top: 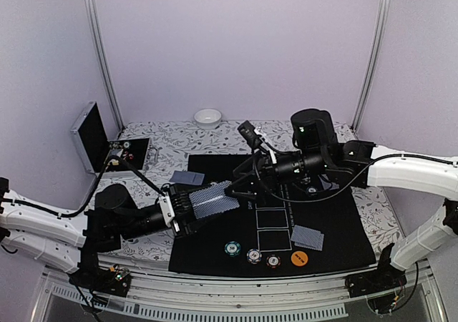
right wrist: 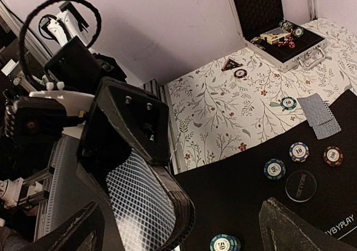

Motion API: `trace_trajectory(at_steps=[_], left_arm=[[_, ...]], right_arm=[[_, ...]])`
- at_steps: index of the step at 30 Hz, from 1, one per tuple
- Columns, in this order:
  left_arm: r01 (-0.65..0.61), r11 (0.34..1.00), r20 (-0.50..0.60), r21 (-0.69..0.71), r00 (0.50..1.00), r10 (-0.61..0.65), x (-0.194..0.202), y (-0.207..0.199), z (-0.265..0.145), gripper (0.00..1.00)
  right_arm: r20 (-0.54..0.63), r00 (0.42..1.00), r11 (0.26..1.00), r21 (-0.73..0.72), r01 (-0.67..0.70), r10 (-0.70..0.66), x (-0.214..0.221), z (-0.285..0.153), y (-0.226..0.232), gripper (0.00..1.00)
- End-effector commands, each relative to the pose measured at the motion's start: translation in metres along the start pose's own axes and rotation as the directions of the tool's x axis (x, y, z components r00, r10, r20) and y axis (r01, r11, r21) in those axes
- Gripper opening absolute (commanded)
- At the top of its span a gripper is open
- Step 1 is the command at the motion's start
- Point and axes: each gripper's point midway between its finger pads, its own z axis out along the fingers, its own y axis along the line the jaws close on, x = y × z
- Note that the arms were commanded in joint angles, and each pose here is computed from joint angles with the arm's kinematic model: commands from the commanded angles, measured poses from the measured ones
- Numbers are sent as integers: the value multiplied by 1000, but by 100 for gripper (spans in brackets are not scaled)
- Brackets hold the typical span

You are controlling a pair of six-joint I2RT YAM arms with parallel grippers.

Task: Distribute texas hold em gaming equipment
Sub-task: Pick up the poker card from the face-down deck piles.

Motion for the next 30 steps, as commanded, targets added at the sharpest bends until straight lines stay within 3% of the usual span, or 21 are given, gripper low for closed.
trace_trajectory(at_steps=[1, 10, 16, 23, 28, 30], left_arm=[[-5, 1000, 75, -4, 997, 5, -24, 2, 3, 59], [-9, 1000, 96, -10, 995, 10, -28, 3, 1, 59], [-11, 1000, 100, -20, 995, 13, -29, 5, -1, 59], [-4, 1000, 87, -24, 996, 6, -26, 5, -2, 59], [-4, 999, 72, -36, 997, 6, -22, 7, -2, 59], [-1, 999, 63, -44, 998, 4, -20, 8, -2, 59]], right_arm=[[-64, 998, 999, -35, 16, -18, 13, 16, 4, 99], [-121, 992, 993, 114, -11, 25, 28, 22, -26, 100], [-120, 993, 994, 111, 5, 9, 23, 13, -21, 92], [-135, 991, 997, 79, 12, -1, 19, 10, -12, 63], [-120, 993, 998, 55, 20, -13, 11, 3, -3, 31], [-120, 993, 998, 66, 21, -13, 10, 0, -3, 27]])
